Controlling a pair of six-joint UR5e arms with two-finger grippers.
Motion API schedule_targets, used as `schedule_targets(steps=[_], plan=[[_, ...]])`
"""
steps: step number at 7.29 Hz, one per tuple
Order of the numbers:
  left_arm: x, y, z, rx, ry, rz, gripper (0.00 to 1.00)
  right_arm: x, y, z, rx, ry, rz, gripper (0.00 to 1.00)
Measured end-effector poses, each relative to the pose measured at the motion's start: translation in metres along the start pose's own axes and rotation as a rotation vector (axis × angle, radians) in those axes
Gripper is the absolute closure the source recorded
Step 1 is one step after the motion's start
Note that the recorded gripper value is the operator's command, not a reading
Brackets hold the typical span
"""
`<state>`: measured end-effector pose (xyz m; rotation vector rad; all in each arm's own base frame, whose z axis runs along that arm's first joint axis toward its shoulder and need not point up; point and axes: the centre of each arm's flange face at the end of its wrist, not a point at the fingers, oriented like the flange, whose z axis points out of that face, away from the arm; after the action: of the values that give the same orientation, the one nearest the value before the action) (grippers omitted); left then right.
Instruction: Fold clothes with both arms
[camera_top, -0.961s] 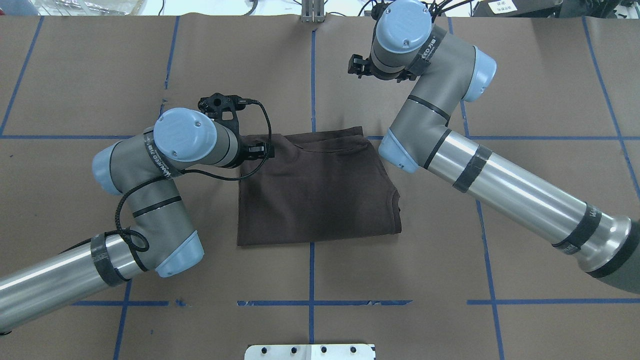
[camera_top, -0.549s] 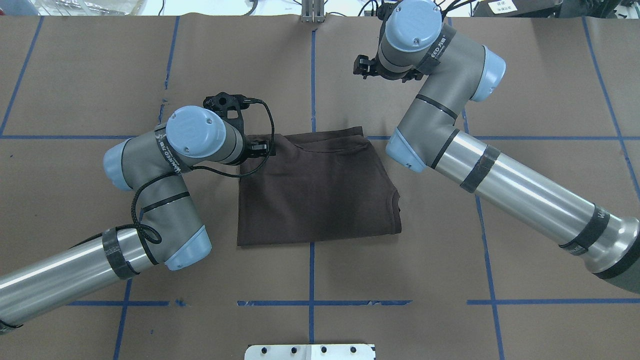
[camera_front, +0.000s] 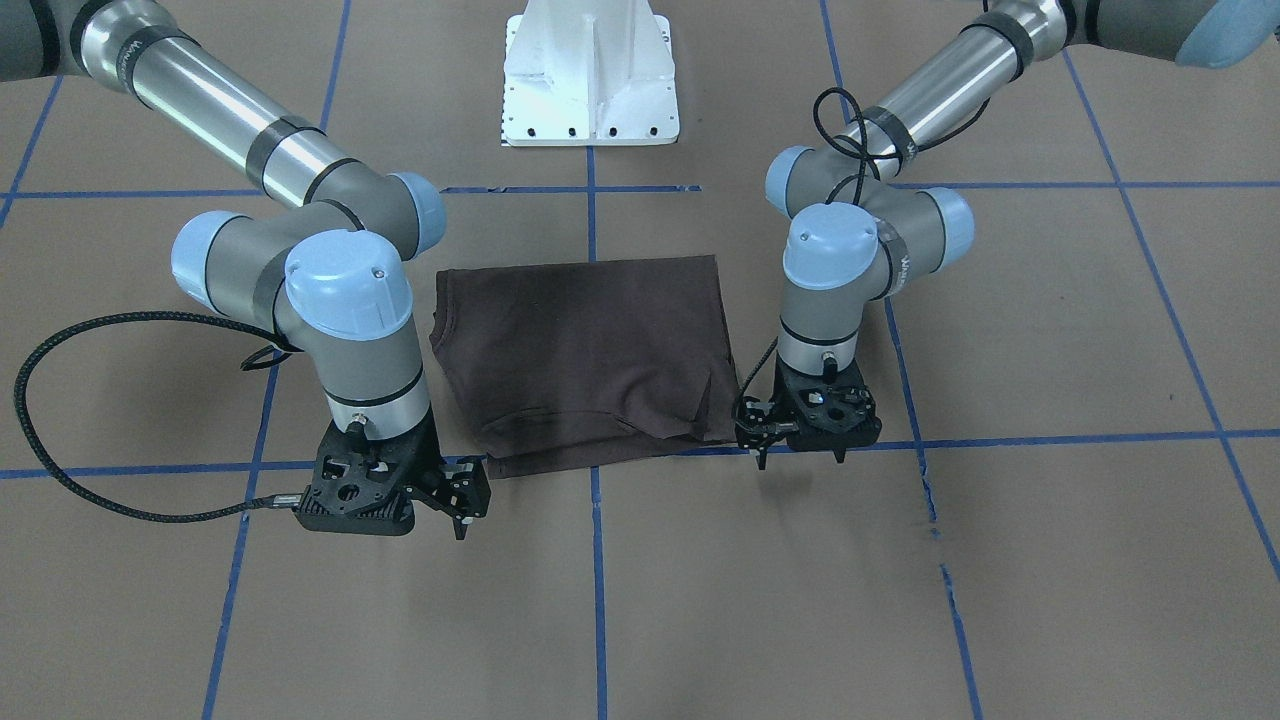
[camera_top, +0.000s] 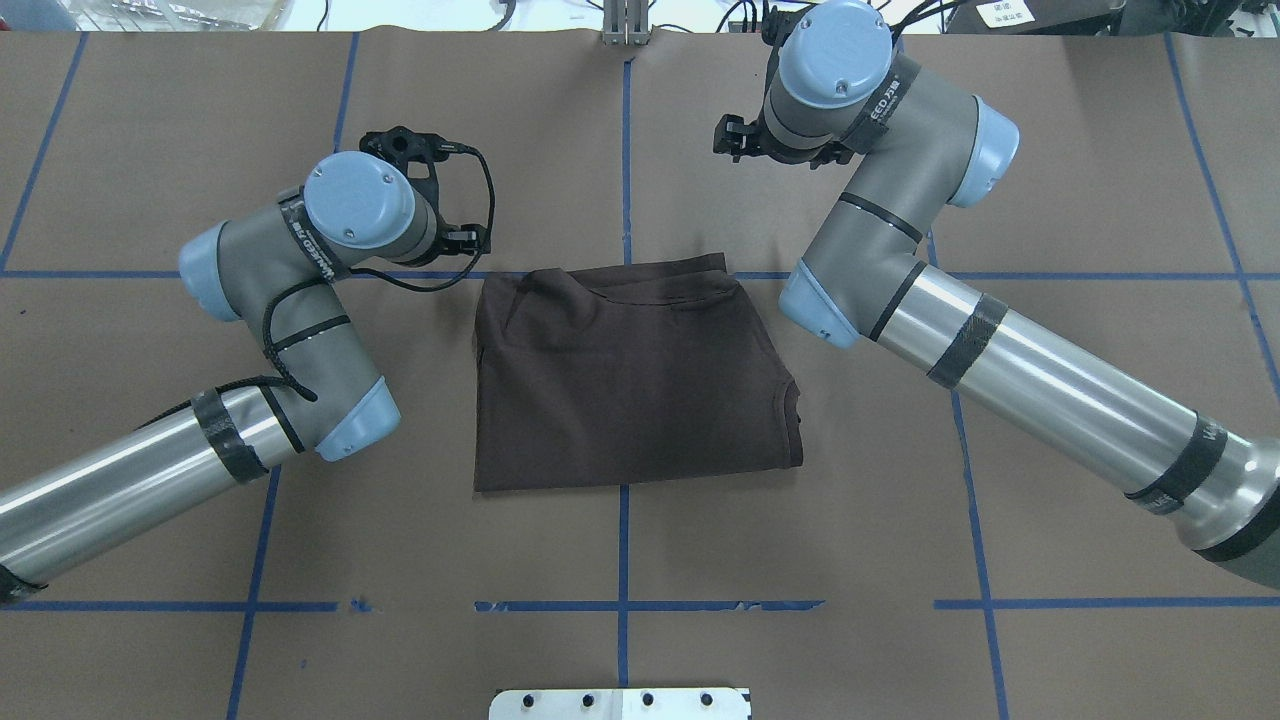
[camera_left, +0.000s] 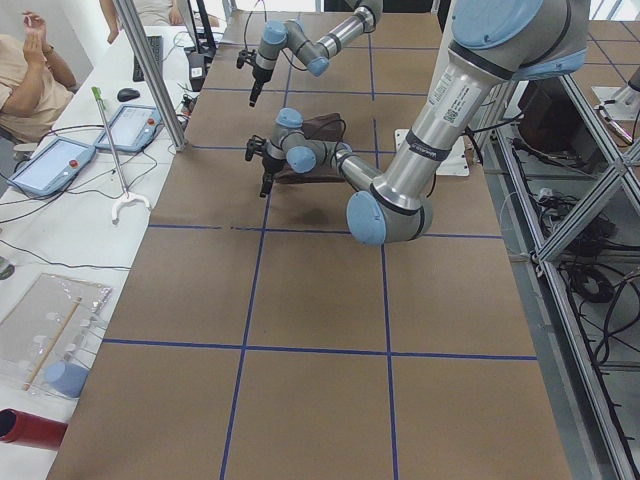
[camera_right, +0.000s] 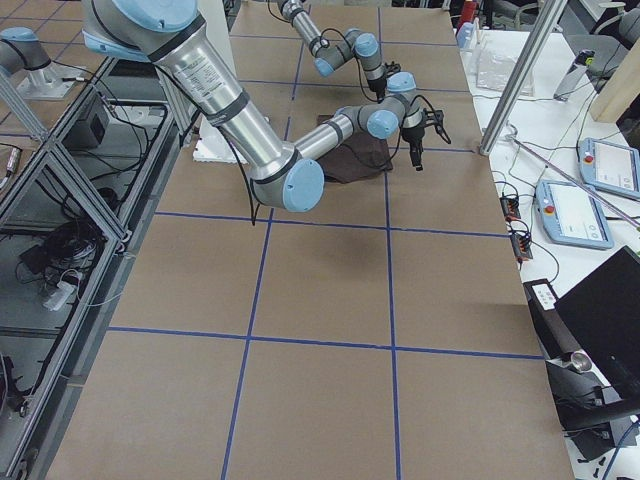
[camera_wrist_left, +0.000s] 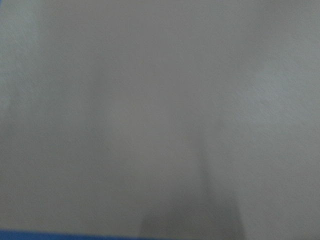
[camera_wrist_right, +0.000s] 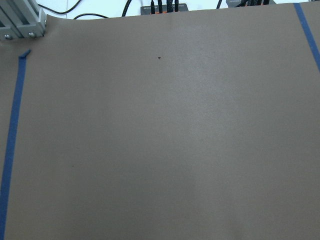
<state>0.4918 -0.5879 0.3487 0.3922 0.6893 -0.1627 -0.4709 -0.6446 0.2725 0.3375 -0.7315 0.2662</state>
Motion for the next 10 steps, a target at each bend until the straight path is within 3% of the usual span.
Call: schedule_targets(steps=[2,5,7,10], plan=[[-0.029,-0.033,-0.004,0.041,0.005,0.063,0.0,0.003,0.002,0.0,-0.005,-0.003,0.0,0.0],[-0.047,-0.042,-0.055,0.026,0.124,0.109,0.0,0.051,-0.017,-0.032,-0.074,-0.069,-0.014,0.0],[-0.114,-0.041,-0.111,0.022,0.155,0.23,0.0,0.17,-0.034,-0.067,-0.124,-0.058,-0.149,0.0],[-0.299,-0.021,-0.162,-0.039,0.124,0.415,0.0,0.367,-0.011,-0.136,-0.244,0.006,-0.335,0.0]])
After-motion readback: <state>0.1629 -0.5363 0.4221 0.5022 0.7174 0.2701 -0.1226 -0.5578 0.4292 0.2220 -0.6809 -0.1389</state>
